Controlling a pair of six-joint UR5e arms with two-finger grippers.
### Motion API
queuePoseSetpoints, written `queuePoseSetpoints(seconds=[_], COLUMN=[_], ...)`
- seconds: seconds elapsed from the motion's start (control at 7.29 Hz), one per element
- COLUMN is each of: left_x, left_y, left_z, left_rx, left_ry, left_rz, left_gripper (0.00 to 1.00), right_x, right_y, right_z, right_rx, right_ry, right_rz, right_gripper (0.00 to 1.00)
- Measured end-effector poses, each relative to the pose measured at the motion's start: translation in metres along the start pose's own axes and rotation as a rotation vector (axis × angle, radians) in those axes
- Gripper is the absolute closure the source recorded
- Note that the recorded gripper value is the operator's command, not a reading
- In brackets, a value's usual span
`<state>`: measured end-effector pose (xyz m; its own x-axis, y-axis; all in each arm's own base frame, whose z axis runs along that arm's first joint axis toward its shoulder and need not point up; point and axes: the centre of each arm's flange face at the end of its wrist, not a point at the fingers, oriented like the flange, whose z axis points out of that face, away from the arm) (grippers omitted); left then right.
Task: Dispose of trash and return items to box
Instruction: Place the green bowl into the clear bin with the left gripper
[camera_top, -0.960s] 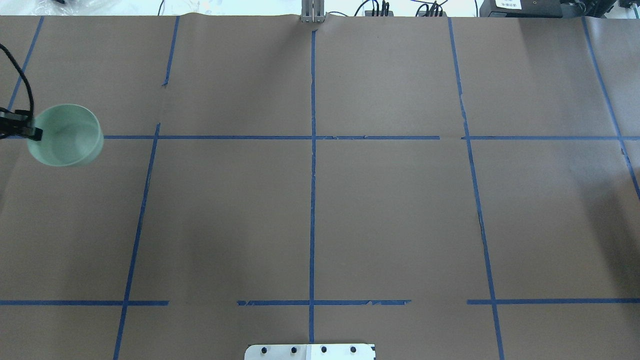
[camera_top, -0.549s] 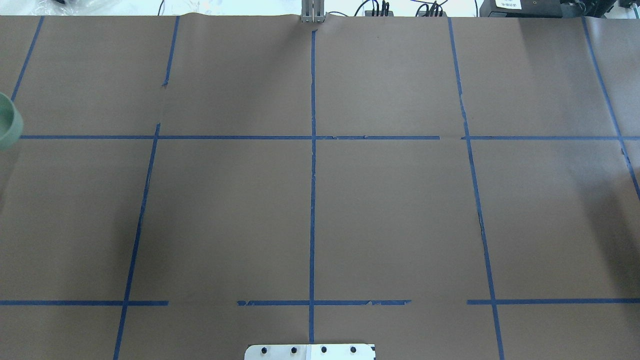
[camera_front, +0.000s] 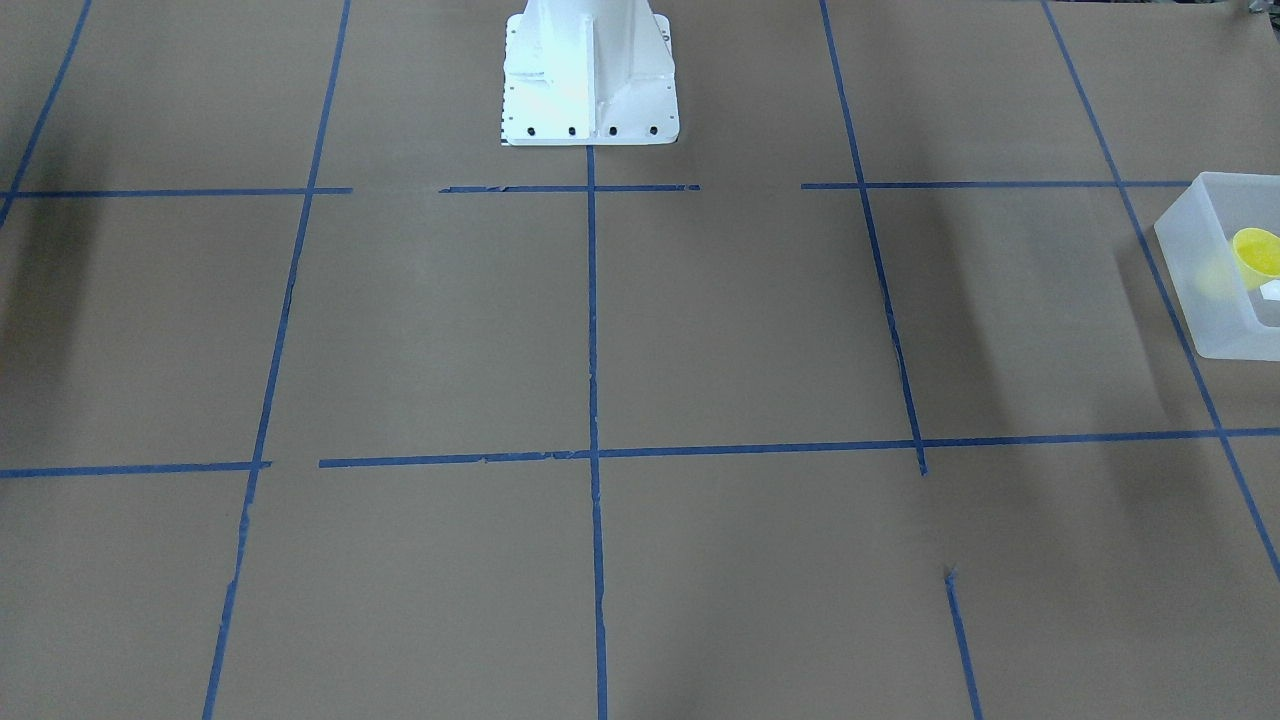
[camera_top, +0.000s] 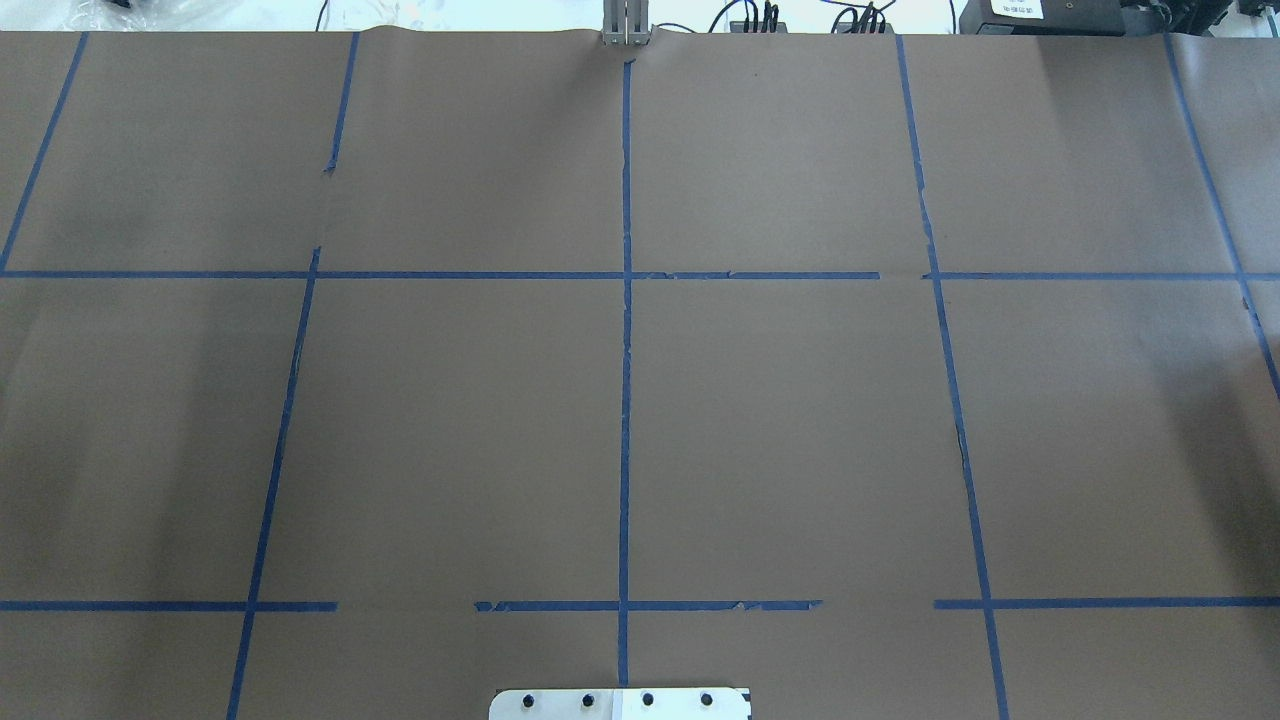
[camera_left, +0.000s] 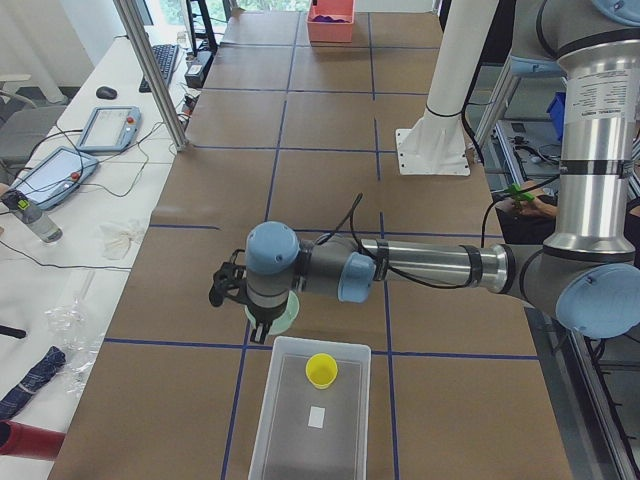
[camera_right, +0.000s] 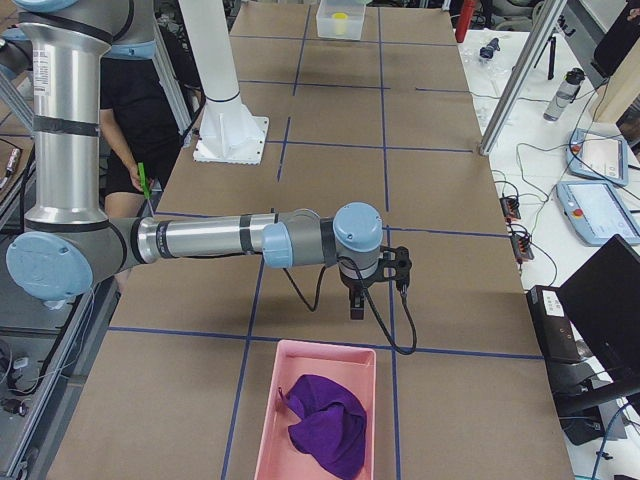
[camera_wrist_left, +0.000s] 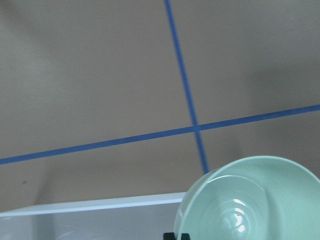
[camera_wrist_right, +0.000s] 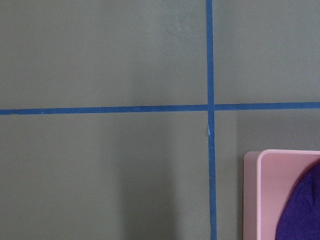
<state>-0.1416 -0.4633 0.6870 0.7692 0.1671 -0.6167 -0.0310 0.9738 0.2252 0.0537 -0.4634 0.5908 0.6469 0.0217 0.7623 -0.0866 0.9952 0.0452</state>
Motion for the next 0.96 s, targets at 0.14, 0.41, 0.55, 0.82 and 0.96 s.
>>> queuePoseSetpoints(seconds=[0.14, 0.41, 0.55, 0.82, 0.96], left_x=[-0.028, -0.07, -0.082, -0.088, -0.086], left_y=[0.019, 0.058, 0.073, 0.082, 0.08], left_z=[0.015, 0.055, 0.07, 0.078, 0.076], left_rx=[-0.038, -0.078, -0.076, -0.068, -0.055], left_ry=[-0.045, -0.126, -0.151, -0.165, -0.166], left_rz=[-0.002, 0.004, 0.011, -0.015, -0.059], left_gripper=[1.0, 1.0, 1.0, 0.3, 0.0], right_x=[0.001, 0.002, 0.002, 0.002, 0.002], right_y=[0.001, 0.001, 0.001, 0.001, 0.001], right_z=[0.0, 0.001, 0.001, 0.001, 0.0], right_rx=[-0.001, -0.002, -0.002, 0.0, 0.0], right_ry=[0.002, 0.006, 0.007, 0.007, 0.007], right_rz=[0.001, 0.002, 0.002, 0.002, 0.001], right_gripper=[0.0, 0.0, 0.0, 0.0, 0.0])
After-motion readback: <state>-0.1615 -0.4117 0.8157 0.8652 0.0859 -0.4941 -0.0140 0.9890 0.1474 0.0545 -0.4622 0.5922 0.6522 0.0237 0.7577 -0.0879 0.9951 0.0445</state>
